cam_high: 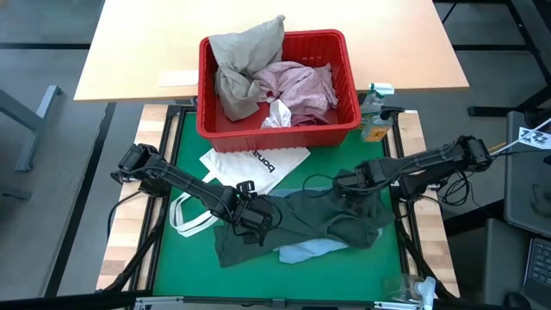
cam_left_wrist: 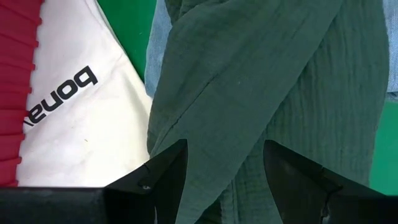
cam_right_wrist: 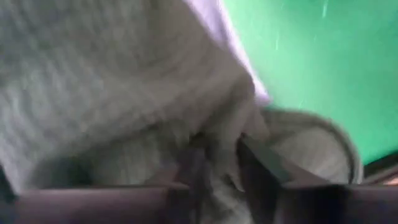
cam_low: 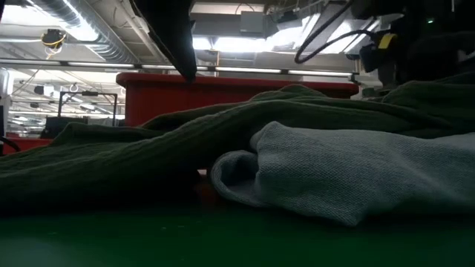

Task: Fold laundry
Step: Fold the green shirt

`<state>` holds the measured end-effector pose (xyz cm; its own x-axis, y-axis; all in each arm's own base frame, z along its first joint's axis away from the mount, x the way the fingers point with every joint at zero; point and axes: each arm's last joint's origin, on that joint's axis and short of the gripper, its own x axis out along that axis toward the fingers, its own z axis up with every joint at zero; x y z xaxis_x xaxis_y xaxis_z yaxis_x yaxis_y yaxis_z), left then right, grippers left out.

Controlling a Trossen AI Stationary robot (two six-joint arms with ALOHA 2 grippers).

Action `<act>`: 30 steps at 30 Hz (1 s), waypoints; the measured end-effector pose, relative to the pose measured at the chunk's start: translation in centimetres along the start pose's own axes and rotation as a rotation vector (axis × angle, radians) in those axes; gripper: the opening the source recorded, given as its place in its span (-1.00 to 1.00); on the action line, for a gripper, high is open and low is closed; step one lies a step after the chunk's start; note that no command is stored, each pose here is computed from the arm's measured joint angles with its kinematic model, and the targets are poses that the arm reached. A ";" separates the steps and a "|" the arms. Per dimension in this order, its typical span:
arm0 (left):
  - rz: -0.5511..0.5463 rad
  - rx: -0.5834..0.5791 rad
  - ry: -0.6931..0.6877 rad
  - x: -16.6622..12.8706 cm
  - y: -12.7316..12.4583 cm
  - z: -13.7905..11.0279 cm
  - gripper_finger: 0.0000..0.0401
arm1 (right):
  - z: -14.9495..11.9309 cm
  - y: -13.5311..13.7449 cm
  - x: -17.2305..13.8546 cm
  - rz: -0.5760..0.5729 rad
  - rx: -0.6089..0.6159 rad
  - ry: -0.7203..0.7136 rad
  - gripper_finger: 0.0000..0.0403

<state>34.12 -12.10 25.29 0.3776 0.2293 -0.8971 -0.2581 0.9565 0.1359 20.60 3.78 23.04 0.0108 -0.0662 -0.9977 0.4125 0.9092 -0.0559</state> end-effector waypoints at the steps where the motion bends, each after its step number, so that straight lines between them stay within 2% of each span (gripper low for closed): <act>1: 0.000 0.000 0.000 0.0 0.0 0.0 0.02 | -0.1 -0.1 0.0 -0.001 0.003 0.017 -0.66; 4: -0.001 0.000 0.000 0.0 0.0 0.0 0.02 | -0.5 -0.3 0.0 -0.030 0.005 0.055 -0.94; 11: 0.000 -0.001 0.000 0.0 0.0 0.0 0.02 | -1.6 -1.1 -0.2 -0.100 0.055 0.176 -0.87; 16: -0.001 -0.001 0.000 0.0 0.0 0.0 0.02 | -2.3 -1.2 -0.7 -0.035 0.083 0.252 -0.98; 30: 0.005 0.001 -0.004 0.0 0.0 0.0 0.02 | -2.3 -1.3 -0.7 -0.051 0.080 0.233 -0.74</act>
<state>34.12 -12.09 25.29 0.3796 0.2351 -0.8948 -0.2589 0.9555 0.1412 17.99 3.57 23.72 -0.2186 -0.0065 -0.9758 0.4782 0.8710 -0.1130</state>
